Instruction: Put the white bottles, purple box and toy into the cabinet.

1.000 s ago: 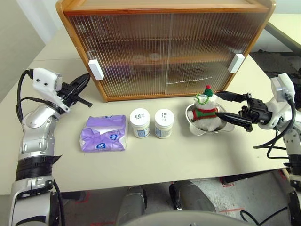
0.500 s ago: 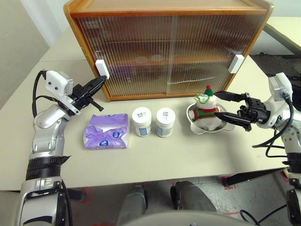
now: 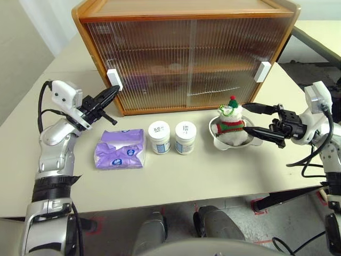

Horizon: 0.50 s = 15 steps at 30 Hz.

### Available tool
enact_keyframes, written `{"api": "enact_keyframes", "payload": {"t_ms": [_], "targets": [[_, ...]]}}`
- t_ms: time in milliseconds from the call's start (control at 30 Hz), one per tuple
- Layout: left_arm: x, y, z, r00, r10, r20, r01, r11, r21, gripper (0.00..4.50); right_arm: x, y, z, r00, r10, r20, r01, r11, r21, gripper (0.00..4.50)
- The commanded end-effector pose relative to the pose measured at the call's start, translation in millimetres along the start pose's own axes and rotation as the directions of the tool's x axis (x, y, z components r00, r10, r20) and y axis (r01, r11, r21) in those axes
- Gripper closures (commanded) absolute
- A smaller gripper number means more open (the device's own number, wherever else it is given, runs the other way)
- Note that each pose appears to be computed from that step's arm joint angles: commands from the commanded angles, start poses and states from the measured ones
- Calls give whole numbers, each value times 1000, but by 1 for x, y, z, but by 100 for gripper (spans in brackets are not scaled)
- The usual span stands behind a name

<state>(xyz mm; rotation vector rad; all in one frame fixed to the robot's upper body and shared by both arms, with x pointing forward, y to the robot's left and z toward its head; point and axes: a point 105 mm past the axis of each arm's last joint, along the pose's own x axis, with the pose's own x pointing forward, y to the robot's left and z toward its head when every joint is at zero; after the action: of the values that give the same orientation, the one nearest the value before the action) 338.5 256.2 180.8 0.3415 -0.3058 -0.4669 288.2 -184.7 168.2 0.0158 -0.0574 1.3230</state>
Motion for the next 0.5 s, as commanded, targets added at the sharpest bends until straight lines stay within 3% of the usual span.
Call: {"api": "enact_keyframes", "payload": {"t_ms": [33, 500], "targets": [[-7, 9, 5, 999, 47, 5, -47, 999, 5, 448, 1, 2, 5, 1000, 20, 6, -20, 1000, 4, 0], [-3, 15, -3, 993, 116, -26, -116, 993, 4, 448, 2, 3, 10, 999, 37, 37, -36, 999, -30, 0]]}}
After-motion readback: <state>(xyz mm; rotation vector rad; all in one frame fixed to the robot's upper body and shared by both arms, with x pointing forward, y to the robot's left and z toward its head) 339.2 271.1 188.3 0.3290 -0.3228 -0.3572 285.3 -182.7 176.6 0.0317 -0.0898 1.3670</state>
